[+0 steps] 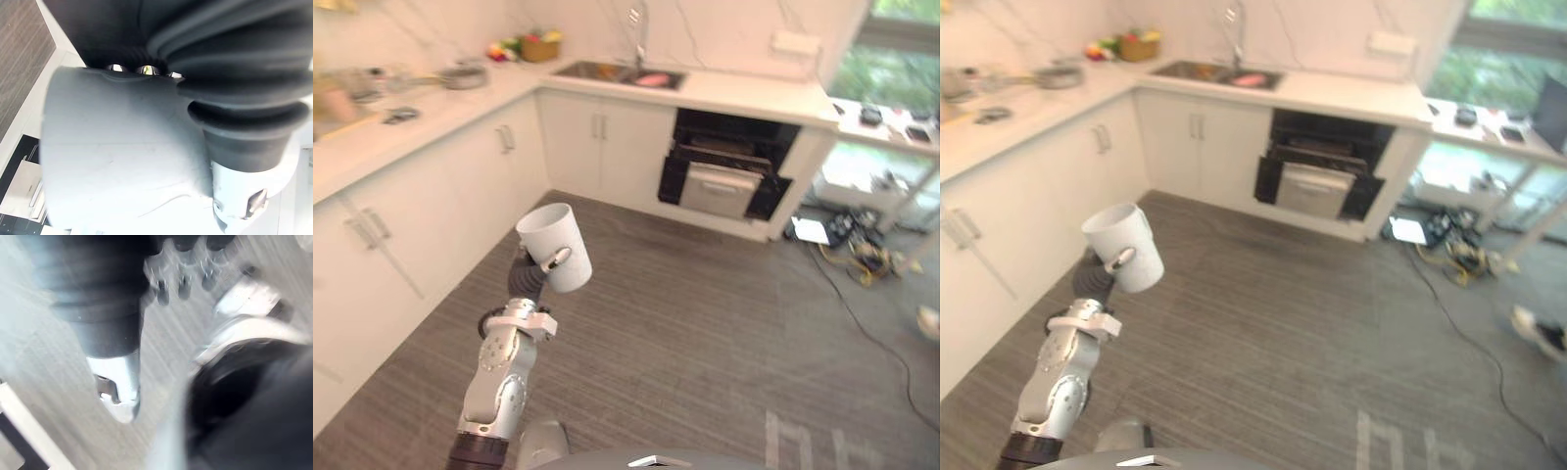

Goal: Walk over to the sink, pick up the cup, carry it to the dishwasher, place the cup inside the dishwasher, then close the dishwasher door

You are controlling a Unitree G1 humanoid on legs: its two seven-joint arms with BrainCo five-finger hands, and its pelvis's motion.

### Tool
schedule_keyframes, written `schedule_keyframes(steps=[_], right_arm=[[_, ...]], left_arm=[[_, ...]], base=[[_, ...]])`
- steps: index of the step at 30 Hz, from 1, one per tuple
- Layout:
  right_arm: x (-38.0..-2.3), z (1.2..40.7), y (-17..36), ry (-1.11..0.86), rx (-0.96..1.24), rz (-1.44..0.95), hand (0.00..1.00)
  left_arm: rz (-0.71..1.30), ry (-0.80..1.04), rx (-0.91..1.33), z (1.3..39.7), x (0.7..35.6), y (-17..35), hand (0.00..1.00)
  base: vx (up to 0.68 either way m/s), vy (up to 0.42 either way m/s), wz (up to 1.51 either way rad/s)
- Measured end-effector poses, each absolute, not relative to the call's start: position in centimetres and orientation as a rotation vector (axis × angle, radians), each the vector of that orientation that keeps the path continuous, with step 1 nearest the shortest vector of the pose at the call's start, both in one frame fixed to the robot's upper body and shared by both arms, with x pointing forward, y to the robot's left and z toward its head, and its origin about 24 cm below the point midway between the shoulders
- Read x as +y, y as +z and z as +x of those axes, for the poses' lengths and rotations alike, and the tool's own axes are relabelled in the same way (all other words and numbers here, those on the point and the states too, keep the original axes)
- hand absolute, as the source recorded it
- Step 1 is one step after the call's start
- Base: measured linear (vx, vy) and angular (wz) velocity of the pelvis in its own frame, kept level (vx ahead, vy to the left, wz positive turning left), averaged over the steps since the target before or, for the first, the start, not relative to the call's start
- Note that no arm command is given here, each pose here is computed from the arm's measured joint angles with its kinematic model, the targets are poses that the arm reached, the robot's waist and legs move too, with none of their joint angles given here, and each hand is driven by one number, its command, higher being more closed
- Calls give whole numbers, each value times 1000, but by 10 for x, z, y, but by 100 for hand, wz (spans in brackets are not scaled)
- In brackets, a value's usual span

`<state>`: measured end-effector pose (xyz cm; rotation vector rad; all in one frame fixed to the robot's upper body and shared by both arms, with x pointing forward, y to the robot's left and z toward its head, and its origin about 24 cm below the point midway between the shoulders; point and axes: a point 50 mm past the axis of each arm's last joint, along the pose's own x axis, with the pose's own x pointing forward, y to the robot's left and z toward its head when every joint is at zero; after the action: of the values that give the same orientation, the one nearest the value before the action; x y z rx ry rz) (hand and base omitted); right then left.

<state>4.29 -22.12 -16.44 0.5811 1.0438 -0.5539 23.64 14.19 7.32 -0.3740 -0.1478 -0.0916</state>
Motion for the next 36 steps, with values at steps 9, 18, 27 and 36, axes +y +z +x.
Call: schedule_keyframes(steps=[9, 18, 27, 36], right_arm=[[-218, 116, -145, -446, 861, 440, 0], [-199, 162, -86, -368, 432, 384, 0], [-196, 172, -57, -232, 264, 372, 0], [-215, 181, -42, -298, 175, 346, 0]], left_arm=[[-319, 89, -235, 228, 196, 87, 100], [-276, 10, -311, 221, 178, 99, 100], [-290, -20, -264, 215, 164, 84, 100], [-347, -38, -162, 215, 143, 60, 100]], base=[[441, 289, -43], [359, 177, -8], [606, -36, 43], [620, -130, 10]])
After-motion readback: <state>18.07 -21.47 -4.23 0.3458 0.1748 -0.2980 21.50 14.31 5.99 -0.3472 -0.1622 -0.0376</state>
